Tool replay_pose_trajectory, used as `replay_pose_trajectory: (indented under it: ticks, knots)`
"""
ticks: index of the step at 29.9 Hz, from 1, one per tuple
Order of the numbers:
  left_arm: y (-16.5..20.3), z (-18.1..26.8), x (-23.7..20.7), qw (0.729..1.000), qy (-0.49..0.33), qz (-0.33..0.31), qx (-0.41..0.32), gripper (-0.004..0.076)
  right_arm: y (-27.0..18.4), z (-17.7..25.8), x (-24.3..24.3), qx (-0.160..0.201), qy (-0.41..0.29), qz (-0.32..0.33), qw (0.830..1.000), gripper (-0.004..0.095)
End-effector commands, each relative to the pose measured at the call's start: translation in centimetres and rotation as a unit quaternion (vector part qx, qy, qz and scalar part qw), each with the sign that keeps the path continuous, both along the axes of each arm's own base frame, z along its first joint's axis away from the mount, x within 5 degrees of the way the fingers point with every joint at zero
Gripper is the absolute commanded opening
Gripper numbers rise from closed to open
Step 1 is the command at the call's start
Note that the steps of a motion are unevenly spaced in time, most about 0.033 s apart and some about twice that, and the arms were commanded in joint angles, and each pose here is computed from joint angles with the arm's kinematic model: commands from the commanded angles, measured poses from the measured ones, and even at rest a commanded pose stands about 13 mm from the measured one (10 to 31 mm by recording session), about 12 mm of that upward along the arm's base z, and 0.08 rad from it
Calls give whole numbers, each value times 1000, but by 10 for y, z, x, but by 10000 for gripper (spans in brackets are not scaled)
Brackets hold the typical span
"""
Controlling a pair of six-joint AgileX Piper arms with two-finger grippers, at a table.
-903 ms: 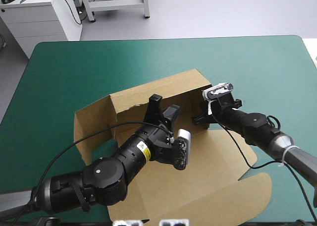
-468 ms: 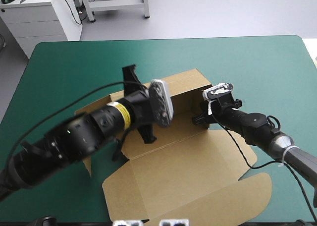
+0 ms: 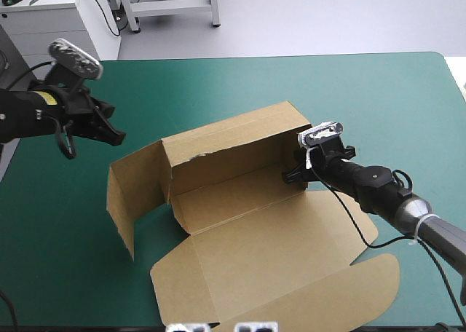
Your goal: Fold the box
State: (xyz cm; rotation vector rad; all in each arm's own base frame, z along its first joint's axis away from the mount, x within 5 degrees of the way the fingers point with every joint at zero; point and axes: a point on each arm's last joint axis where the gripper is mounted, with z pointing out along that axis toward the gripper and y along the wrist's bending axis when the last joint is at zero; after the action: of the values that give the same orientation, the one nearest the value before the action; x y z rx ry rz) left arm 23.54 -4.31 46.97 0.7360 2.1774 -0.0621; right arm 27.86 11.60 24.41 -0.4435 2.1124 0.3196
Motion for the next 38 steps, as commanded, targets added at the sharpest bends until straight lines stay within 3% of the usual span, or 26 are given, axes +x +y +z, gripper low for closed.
replay_pose_trajectory:
  ticks: [1, 7, 12, 17, 19, 25, 31, 38]
  knots:
    - [25, 13, -7, 996, -27, 46, -66, 12, 0, 26, -2, 32, -32, -3, 999, -14]
    - [45, 11, -5, 992, -27, 88, -83, -9, -5, 46, -11, 13, -77, 8, 997, -14]
    - [43, 11, -5, 992, -27, 83, -92, -9, -7, 64, -23, 32, -101, 19, 994, -14]
    - [43, 11, -5, 992, -28, 81, -90, -9, 3, 66, -33, -1, -96, 115, 989, -14]
    - [43, 11, -5, 992, -28, 81, -90, -9, 5, 68, -34, -6, -77, 131, 988, -14]
    - [42, 12, -5, 992, -26, 79, -95, -9, -10, 88, -28, -72, 4, 136, 988, -14]
    - [42, 12, -5, 992, -26, 79, -95, -9, -37, 118, -21, -44, 93, 48, 994, -14]
    - [42, 13, -5, 991, -32, 79, -99, -9, -41, 108, -10, -38, 176, 18, 983, -14]
